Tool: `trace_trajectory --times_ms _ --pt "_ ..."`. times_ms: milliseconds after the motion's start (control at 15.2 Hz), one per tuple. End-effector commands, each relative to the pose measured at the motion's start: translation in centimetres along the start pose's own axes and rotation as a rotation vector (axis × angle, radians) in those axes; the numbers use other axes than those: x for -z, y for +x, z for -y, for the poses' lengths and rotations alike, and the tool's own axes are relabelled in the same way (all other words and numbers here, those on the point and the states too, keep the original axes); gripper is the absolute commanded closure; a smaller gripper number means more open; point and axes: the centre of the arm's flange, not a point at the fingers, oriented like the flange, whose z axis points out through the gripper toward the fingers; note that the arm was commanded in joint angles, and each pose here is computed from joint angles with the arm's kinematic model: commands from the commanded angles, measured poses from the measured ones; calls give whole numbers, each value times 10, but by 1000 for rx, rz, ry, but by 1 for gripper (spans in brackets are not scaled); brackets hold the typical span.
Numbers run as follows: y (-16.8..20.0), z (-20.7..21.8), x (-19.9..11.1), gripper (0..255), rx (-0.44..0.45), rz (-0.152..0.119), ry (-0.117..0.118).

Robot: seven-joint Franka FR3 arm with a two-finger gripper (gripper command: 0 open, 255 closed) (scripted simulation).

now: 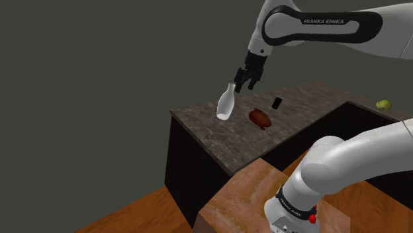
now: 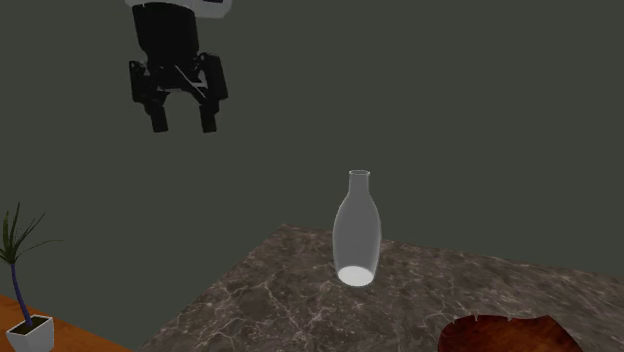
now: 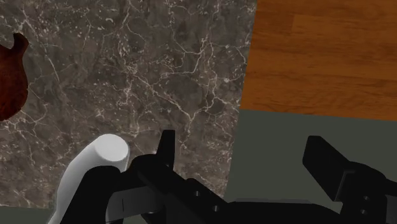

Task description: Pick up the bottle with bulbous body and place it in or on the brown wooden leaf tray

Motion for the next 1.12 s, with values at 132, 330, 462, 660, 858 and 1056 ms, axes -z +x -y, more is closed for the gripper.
trace_trajectory --times_ms 132,330,462,660,858,1056 --pt "36 -34 -15 0 -13 7 0" --pt "64 -60 -27 0 -24 12 0" --pt "82 -78 -35 0 -30 16 0" --pt "109 -105 -47 0 -41 22 1" --pt "136 -132 -59 0 -51 27 1" --pt "163 -160 -71 0 -61 32 2"
